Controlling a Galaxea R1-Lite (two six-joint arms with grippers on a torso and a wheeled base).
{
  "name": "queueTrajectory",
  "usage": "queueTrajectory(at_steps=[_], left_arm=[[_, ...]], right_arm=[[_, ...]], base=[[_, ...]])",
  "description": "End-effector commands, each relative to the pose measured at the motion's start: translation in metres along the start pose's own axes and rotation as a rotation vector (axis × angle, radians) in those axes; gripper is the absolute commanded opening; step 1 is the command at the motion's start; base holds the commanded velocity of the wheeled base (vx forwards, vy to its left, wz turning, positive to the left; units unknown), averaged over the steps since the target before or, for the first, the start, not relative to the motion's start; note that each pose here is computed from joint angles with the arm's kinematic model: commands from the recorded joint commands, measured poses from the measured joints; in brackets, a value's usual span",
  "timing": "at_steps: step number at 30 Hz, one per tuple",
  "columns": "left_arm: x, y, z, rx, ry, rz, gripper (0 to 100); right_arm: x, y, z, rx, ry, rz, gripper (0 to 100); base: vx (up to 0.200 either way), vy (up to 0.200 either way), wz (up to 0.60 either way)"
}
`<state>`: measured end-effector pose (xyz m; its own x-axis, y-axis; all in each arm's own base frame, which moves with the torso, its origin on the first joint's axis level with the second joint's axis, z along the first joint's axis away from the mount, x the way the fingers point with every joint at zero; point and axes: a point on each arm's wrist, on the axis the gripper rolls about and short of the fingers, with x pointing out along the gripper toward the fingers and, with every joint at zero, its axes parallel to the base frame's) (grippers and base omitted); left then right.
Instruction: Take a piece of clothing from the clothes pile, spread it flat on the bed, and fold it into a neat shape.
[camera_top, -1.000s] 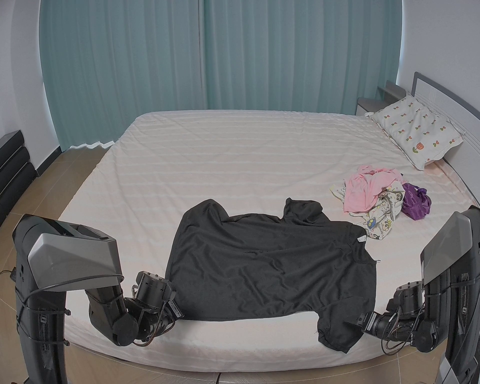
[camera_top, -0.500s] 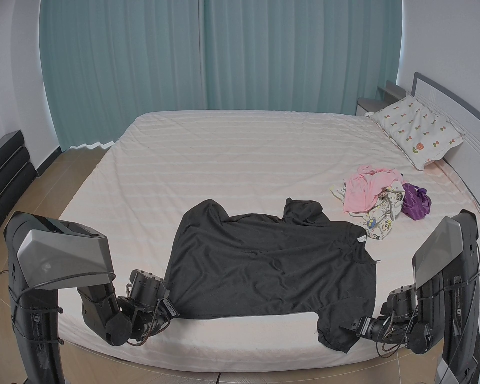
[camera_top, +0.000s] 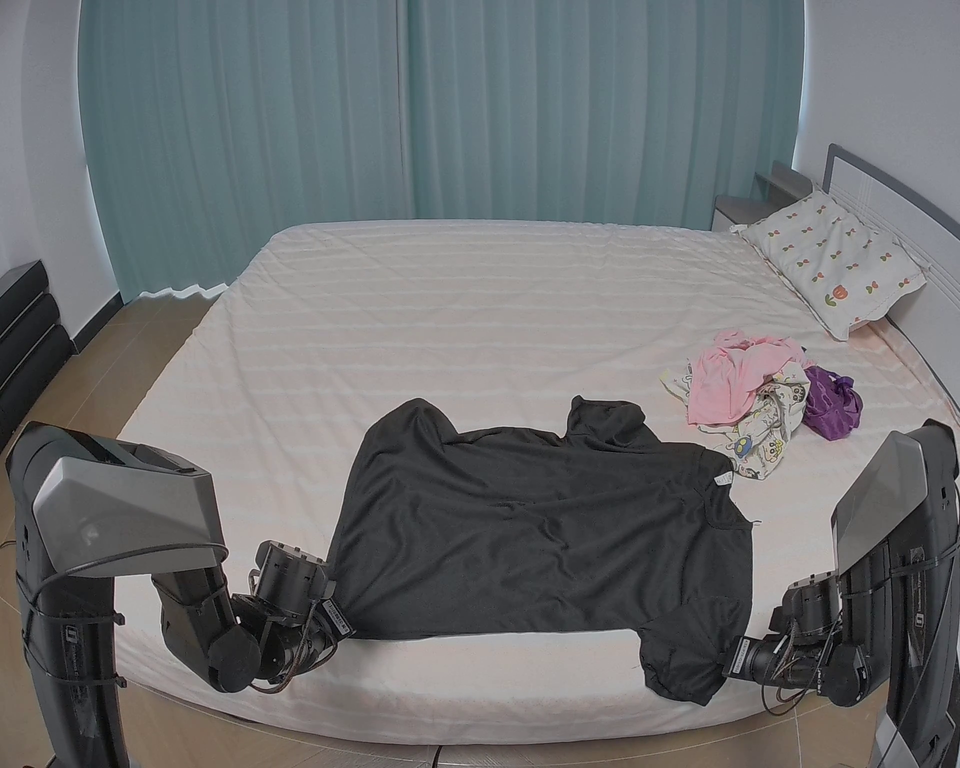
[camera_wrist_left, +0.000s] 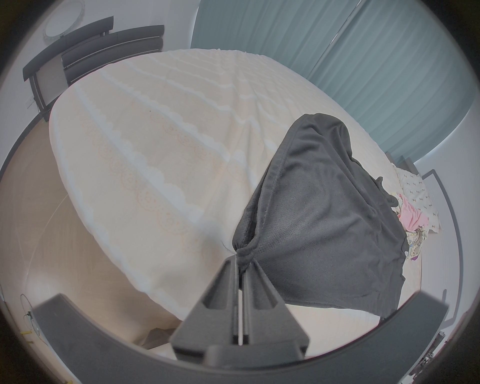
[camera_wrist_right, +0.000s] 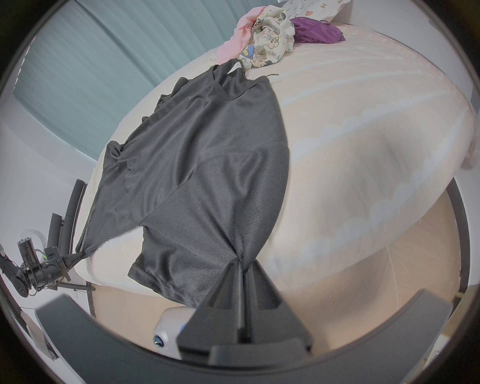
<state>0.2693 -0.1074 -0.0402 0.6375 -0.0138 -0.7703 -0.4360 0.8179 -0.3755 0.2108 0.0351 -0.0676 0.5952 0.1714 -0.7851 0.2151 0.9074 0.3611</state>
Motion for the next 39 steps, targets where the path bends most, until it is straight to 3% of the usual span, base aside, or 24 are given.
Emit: queueTrajectory(at_steps=[1,7,11,20,34,35,37,38,39], left_arm=[[-0.003,0.003,-0.001,0.005,0.007,0.007,0],[-0.006,0.008,-0.003,0.013,0.017,0.023,0],[-0.013,0.019,-0.008,0.086,0.047,0.053,0],[-0.024,0.033,-0.027,0.18,0.152,0.112,0],[-0.036,0.036,-0.043,0.259,0.22,0.144,0],[-0.036,0.036,-0.044,0.261,0.222,0.144,100],[-0.036,0.036,-0.044,0.262,0.221,0.143,100],[-0.036,0.036,-0.044,0.262,0.22,0.141,100],[-0.036,0.036,-0.043,0.258,0.219,0.14,100]], right_arm=[[-0.01,-0.01,0.006,-0.002,-0.019,-0.024,0],[-0.02,-0.022,0.013,-0.025,-0.008,-0.069,0],[-0.034,-0.029,0.016,-0.053,0.045,-0.033,0],[-0.031,-0.04,0.014,-0.085,0.075,-0.068,0],[-0.028,-0.045,0.01,-0.099,0.099,-0.109,0],[-0.028,-0.045,0.009,-0.101,0.101,-0.112,0],[-0.028,-0.045,0.008,-0.106,0.111,-0.114,0],[-0.027,-0.045,0.007,-0.107,0.116,-0.114,100],[-0.027,-0.044,0.008,-0.108,0.11,-0.113,100]], base=[[0.0,0.0,0.0],[0.0,0.0,0.0],[0.0,0.0,0.0],[0.0,0.0,0.0],[0.0,0.0,0.0],[0.0,0.0,0.0],[0.0,0.0,0.0],[0.0,0.0,0.0],[0.0,0.0,0.0]])
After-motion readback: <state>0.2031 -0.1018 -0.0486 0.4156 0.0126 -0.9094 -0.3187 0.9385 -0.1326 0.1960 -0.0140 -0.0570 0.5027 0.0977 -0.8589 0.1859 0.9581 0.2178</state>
